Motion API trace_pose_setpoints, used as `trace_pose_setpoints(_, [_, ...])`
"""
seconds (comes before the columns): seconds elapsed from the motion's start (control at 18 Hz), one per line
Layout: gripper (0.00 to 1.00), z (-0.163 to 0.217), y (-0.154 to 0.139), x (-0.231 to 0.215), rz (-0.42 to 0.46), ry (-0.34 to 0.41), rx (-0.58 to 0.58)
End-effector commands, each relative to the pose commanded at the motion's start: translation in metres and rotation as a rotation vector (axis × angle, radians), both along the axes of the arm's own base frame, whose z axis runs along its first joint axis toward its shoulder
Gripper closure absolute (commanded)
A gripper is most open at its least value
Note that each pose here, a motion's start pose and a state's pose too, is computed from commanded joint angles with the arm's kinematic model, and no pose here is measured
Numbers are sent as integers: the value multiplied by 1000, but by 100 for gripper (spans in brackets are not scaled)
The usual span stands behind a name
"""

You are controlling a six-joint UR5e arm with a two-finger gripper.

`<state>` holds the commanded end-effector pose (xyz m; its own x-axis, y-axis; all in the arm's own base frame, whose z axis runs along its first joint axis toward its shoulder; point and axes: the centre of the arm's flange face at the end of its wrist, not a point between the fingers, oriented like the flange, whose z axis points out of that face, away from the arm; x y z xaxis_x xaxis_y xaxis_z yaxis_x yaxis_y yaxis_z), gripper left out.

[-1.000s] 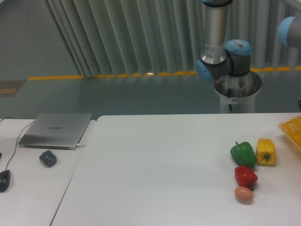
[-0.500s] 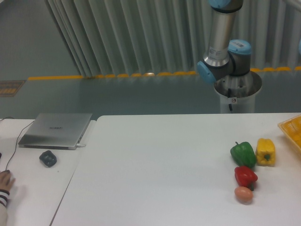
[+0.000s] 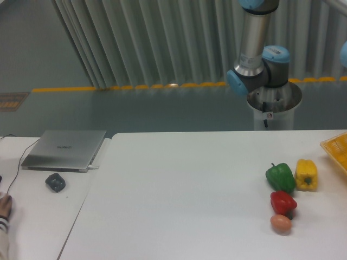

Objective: Place the triangular bread in the basket

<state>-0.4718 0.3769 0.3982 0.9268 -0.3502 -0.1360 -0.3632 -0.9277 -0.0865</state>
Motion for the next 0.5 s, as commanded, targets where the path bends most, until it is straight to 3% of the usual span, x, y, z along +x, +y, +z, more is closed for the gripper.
trace_pose_setpoints(0.5, [0,3,47,51,-202,-24,-39])
